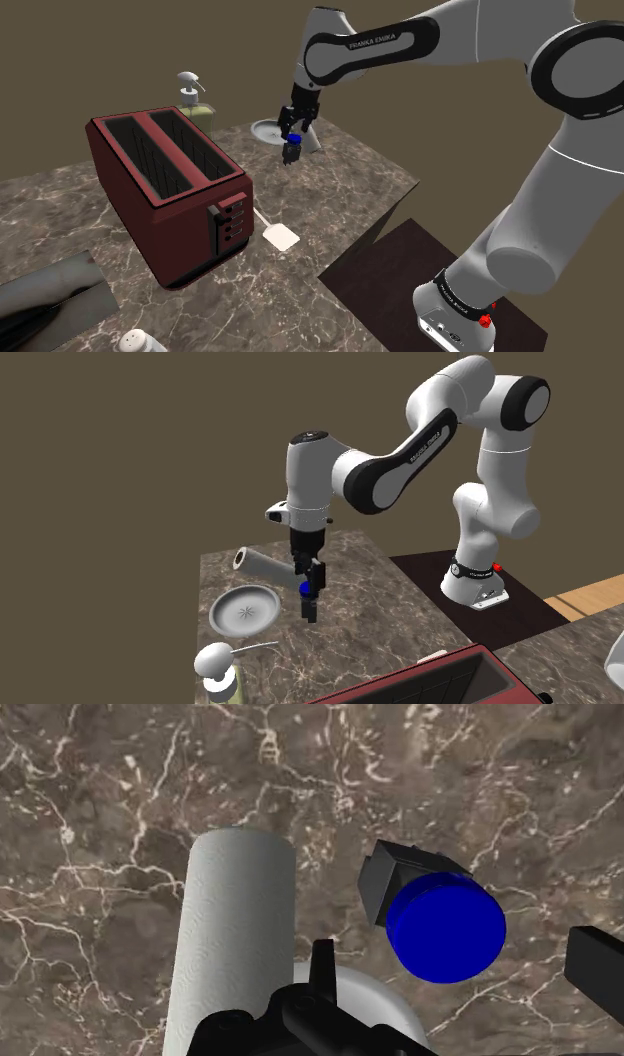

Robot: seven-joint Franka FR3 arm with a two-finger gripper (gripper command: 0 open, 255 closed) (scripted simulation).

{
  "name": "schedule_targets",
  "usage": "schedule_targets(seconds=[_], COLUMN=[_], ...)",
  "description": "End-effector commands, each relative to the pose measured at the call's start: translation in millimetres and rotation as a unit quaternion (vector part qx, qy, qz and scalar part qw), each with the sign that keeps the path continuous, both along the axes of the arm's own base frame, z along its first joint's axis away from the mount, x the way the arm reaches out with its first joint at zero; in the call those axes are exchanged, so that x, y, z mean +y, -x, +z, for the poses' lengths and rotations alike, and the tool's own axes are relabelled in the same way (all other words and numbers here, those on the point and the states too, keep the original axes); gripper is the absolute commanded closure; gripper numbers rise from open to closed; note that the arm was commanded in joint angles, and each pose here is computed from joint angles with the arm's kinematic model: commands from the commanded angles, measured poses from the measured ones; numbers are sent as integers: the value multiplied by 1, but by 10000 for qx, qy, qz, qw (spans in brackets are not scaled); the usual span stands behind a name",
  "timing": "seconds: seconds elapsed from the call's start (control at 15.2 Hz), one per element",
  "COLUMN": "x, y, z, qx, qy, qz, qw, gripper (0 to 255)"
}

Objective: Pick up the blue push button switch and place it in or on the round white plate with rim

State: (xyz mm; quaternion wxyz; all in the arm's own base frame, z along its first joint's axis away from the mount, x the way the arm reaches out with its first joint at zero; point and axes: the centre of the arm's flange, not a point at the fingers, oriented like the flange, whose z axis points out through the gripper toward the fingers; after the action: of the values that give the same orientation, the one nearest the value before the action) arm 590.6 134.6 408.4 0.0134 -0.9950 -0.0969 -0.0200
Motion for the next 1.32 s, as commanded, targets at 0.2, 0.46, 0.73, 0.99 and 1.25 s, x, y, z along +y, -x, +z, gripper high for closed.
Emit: schedule_targets(seconds=[0.2, 0.46, 0.73, 0.99, 1.25], x=[1, 2, 2, 2, 2], y=[-3, -4, -4, -4, -4], z=[-28, -36, -36, -36, -36], qx=[-3, -3, -3, -3, -3], qy=[-1, -1, -1, -1, -1], qz=[4, 4, 4, 4, 4], qw=[10000, 10000, 10000, 10000, 10000], gripper=[0, 0, 0, 255, 255])
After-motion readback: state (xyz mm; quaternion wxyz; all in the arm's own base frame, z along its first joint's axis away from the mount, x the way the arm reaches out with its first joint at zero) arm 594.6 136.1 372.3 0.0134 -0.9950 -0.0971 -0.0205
